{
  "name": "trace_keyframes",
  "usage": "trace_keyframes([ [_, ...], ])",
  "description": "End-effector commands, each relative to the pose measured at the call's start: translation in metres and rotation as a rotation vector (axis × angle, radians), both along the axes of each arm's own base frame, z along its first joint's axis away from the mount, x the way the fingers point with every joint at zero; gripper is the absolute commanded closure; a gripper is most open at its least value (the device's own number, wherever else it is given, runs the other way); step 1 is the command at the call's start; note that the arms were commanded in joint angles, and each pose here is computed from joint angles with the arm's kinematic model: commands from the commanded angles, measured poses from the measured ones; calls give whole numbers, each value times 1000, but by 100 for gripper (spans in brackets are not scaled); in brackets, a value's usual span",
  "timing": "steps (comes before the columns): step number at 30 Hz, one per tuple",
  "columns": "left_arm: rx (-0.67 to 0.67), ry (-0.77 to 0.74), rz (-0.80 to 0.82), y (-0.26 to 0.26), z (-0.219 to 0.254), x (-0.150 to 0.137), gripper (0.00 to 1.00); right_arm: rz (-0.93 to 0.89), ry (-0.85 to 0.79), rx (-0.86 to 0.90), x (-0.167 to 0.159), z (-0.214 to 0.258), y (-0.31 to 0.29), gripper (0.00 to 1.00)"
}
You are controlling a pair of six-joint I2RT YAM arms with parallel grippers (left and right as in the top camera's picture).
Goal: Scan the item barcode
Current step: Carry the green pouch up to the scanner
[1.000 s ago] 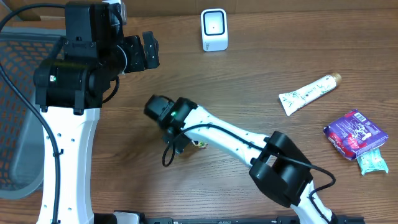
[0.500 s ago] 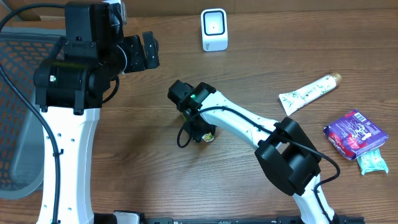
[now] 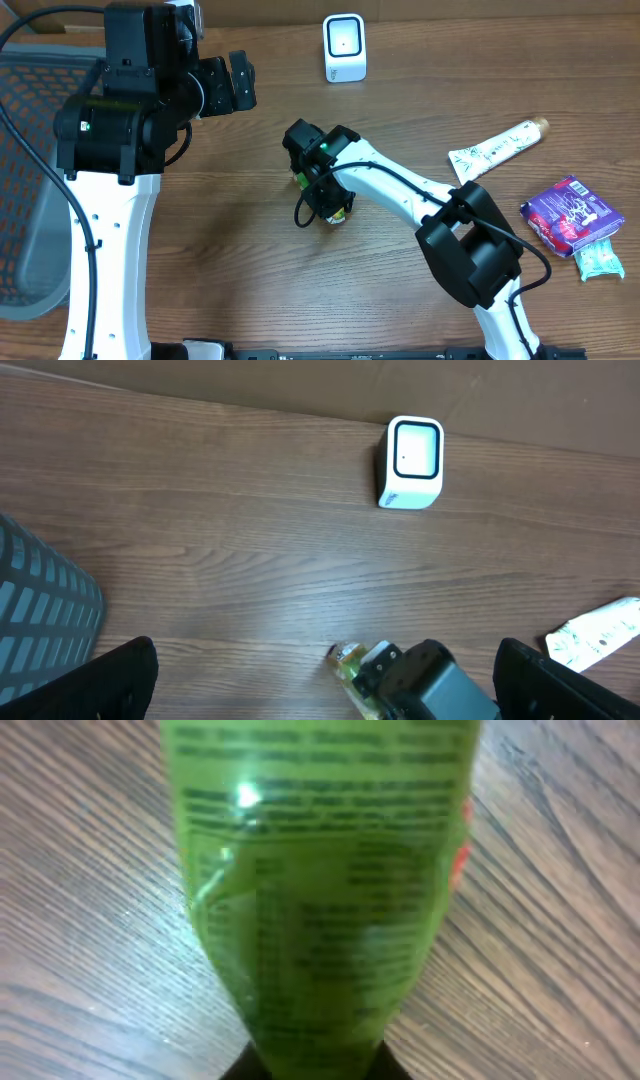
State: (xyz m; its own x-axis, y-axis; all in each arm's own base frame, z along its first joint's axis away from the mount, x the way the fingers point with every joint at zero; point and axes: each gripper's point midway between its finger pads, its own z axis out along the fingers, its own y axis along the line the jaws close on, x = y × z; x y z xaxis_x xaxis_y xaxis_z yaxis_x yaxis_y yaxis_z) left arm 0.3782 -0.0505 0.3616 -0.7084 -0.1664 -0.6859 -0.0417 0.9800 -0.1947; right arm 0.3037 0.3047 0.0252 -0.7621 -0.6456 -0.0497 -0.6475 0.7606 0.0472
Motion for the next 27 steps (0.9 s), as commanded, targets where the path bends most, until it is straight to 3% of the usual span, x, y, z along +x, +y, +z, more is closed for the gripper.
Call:
trace_keyframes([
  [1, 15, -8, -8, 0, 2, 1, 0, -13, 41, 50, -4, 6, 3, 96],
  [5, 15, -8, -8, 0, 2, 1, 0, -38, 151, 209, -8, 31, 12, 96],
  [9, 15, -8, -8, 0, 2, 1, 1, 35, 312, 562, -11, 86, 17, 96],
  [12, 15, -8, -8, 0, 2, 1, 0, 72, 418, 934, -2, 140, -8, 96],
  [16, 15, -8, -8, 0, 2, 1, 1, -64, 448, 1221, 23, 186, -53, 96],
  [21, 15, -8, -8, 0, 2, 1, 0, -319, 482, 1406, 53, 218, -104, 97],
  [27, 15, -8, -8, 0, 2, 1, 0, -454, 555, 1454, 61, 229, -118, 97],
])
